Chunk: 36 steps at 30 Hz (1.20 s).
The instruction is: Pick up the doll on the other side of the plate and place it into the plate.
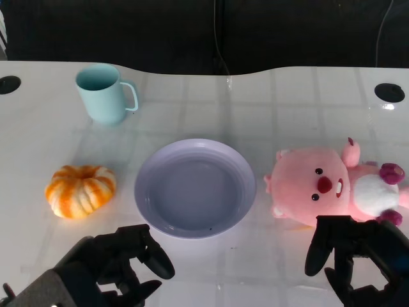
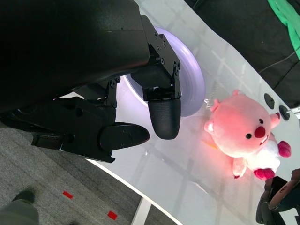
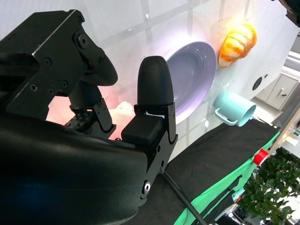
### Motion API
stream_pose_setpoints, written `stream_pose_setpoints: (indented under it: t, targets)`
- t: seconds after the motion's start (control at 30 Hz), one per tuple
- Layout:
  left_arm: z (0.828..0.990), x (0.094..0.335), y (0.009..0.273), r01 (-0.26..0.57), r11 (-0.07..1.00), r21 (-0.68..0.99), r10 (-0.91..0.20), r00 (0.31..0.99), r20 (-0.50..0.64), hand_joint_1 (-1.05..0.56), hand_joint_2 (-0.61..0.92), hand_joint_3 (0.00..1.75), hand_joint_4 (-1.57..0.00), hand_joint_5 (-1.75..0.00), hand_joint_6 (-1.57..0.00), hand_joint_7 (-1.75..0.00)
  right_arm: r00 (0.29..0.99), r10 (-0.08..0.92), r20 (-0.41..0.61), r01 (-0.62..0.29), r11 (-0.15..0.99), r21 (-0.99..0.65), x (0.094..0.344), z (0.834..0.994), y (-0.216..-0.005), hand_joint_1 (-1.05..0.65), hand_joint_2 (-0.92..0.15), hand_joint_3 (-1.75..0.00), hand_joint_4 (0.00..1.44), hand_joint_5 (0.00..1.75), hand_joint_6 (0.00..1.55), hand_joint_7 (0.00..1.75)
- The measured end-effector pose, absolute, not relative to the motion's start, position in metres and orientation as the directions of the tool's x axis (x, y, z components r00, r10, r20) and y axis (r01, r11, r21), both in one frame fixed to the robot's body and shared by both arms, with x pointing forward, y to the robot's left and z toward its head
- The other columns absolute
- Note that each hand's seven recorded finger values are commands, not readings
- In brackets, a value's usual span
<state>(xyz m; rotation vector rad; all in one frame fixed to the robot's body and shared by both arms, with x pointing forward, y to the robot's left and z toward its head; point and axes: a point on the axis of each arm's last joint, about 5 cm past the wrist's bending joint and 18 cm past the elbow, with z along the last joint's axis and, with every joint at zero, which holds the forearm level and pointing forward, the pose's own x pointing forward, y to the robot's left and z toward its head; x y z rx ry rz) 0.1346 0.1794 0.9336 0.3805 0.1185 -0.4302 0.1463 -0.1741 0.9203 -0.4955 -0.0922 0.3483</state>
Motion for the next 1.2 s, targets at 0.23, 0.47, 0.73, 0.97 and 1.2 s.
stream_pose_setpoints:
  t: [0.23, 0.47, 0.73, 0.97, 1.2]
  targets:
    - [0.9319, 0.1390, 0.1801, 0.427, 0.839, 0.336, -0.382, 0.903, -0.195, -0.15, 0.92, 0.44, -0.58, -1.49, -0.55, -1.27, 0.939, 0.343, -0.007, -0.303, 0.818, -0.489, 0.1504, 0.9178, -0.1745, 0.11, -0.31, -1.41, 0.78, 1.72, 0.79, 1.39]
    - [0.9316, 0.1392, 0.1805, 0.426, 0.841, 0.334, -0.380, 0.904, -0.196, -0.16, 0.92, 0.43, -0.59, -1.51, -0.57, -1.28, 0.940, 0.342, -0.005, -0.298, 0.812, -0.502, 0.1517, 0.9187, -0.1741, 0.11, -0.32, -1.39, 0.78, 1.72, 0.79, 1.37]
    - [0.9322, 0.1393, 0.1803, 0.427, 0.839, 0.337, -0.382, 0.904, -0.192, -0.15, 0.92, 0.45, -0.58, -1.53, -0.55, -1.33, 0.939, 0.344, -0.001, -0.297, 0.811, -0.504, 0.1524, 0.9193, -0.1742, 0.09, -0.30, -1.42, 0.79, 1.70, 0.79, 1.39]
    - [0.9323, 0.1393, 0.1803, 0.427, 0.839, 0.337, -0.383, 0.904, -0.192, -0.14, 0.92, 0.45, -0.58, -1.50, -0.55, -1.31, 0.939, 0.345, 0.000, -0.298, 0.811, -0.504, 0.1525, 0.9195, -0.1743, 0.09, -0.31, -1.42, 0.80, 1.71, 0.78, 1.41]
    - [0.9328, 0.1390, 0.1803, 0.427, 0.839, 0.336, -0.381, 0.903, -0.197, -0.13, 0.92, 0.46, -0.57, -1.50, -0.55, -1.29, 0.945, 0.327, 0.016, -0.278, 0.828, -0.486, 0.1526, 0.9207, -0.1769, 0.08, -0.48, -1.03, 0.75, 1.40, 0.75, 1.13]
